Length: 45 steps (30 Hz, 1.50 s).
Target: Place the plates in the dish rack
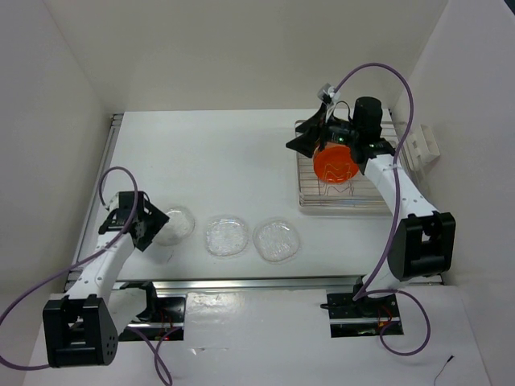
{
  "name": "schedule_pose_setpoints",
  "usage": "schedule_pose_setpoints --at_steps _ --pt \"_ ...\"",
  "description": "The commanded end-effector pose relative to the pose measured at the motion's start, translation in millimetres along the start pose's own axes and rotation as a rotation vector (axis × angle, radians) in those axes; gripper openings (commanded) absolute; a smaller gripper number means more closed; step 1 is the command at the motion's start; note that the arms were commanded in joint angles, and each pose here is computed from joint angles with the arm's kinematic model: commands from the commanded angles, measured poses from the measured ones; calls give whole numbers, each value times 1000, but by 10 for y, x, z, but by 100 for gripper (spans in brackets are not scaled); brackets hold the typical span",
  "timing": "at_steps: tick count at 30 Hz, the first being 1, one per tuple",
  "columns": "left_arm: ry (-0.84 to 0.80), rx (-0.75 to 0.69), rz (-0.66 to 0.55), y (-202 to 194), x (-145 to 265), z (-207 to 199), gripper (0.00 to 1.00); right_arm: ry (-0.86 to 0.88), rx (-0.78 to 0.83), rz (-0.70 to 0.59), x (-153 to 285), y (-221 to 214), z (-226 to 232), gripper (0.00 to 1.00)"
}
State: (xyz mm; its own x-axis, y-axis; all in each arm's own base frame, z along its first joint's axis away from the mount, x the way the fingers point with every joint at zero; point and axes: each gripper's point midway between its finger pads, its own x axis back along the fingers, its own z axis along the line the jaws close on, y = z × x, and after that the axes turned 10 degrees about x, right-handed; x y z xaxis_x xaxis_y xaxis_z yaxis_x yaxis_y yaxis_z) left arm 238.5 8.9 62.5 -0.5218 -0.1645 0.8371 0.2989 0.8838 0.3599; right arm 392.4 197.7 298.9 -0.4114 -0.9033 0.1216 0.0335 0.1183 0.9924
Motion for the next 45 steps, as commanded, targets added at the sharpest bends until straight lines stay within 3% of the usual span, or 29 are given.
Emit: schedule_pose_setpoints --at_steps 1,8,14,26,29,30,31,38,45 --pt "-31 77 -41 26 -34 17 85 17 70 -54 -32 296 6 82" --pt "14 80 -27 -113 -197 241 85 37 56 -47 -86 230 23 82" --pt "-61 55 -32 -143 -350 160 81 47 50 -43 -135 229 19 82" --pt "-145 -35 29 -224 -551 -51 44 85 -58 -49 -390 176 0 86" --pt "-196 -106 40 -191 -605 -222 27 109 -77 -40 -516 120 18 86" --pt "-234 -131 43 -141 -591 -376 18 124 -58 -44 -572 154 50 86" --pt "-233 -162 42 -111 -616 -415 0 136 -56 -44 -605 159 100 86" --pt "-486 -373 92 -18 -643 -1183 0 158 -97 -27 -887 118 36 86" --pt "-862 -660 105 151 -203 -2169 0 170 -313 -1 -1119 -1 -13 86"
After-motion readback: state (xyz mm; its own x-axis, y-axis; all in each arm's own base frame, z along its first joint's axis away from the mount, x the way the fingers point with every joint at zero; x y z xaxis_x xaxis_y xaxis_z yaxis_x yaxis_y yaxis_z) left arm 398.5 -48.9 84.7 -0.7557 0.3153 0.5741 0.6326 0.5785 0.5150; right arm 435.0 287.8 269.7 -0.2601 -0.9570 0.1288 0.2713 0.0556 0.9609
